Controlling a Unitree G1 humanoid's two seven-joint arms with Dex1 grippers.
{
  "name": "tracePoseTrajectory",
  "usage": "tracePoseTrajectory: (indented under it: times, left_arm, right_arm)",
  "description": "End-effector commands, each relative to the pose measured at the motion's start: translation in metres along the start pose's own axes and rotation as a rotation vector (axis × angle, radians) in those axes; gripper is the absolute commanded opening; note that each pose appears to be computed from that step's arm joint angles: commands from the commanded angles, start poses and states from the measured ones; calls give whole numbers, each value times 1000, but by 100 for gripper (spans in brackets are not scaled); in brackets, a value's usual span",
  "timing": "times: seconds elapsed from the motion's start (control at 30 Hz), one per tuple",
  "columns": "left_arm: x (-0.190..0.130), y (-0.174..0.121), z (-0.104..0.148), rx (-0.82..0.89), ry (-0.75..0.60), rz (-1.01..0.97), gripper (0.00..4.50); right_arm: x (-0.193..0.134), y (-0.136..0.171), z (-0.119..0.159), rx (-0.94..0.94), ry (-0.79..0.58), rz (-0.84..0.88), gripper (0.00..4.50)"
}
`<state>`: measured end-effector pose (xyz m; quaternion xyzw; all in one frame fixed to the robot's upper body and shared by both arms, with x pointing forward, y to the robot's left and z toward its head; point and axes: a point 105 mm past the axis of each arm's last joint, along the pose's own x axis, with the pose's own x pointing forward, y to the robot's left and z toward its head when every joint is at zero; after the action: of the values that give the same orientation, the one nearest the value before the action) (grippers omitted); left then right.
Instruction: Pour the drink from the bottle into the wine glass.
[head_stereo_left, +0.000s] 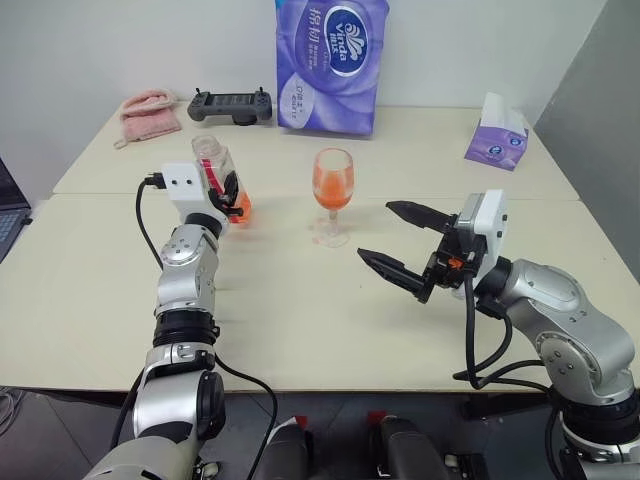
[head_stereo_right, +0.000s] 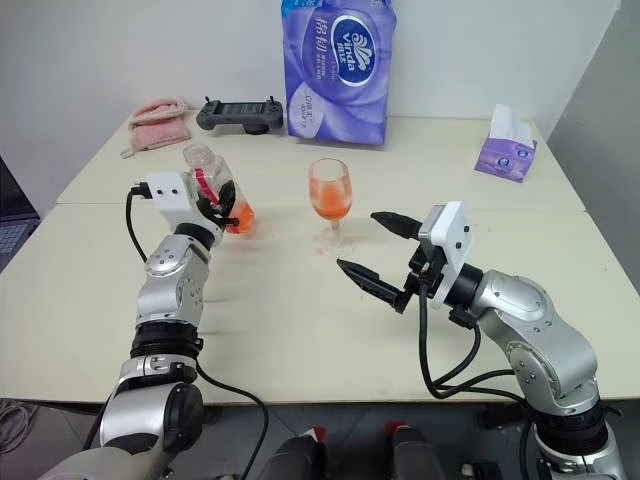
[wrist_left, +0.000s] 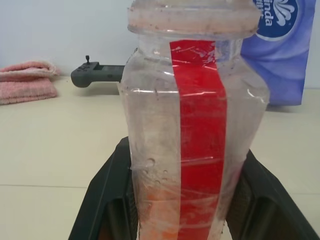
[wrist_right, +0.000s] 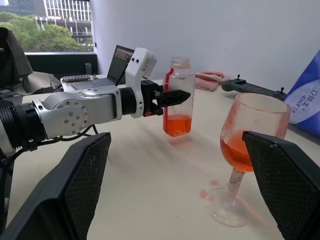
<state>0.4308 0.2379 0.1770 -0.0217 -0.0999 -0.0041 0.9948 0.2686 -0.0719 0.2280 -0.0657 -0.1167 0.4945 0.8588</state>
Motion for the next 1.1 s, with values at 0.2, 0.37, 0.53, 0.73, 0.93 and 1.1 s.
tracePoseTrajectory:
  times: [0.2,0.37,0.53,0.73,0.93,1.1]
  left_arm:
    - [7,12,0,28,-19,0,175]
    - [8,10,-7,42,-2,-4,246]
    - [5,5,-13,63,12,-31,403]
    - [-7,4,-21,74,35,-42,442]
    - [-40,0,-35,90,105,-55,442]
    - [-81,-21,-49,52,223,-55,442]
  right_arm:
    - [-1,-2,10,-26,-30,-20,450]
    - [-2,-6,9,-28,-22,-38,450]
    - [-3,-5,9,-30,-11,-41,450]
    - [-5,-3,6,-26,8,-39,450]
    - [-29,-11,-17,30,115,-174,450]
    - [-55,-31,-43,69,224,-503,450]
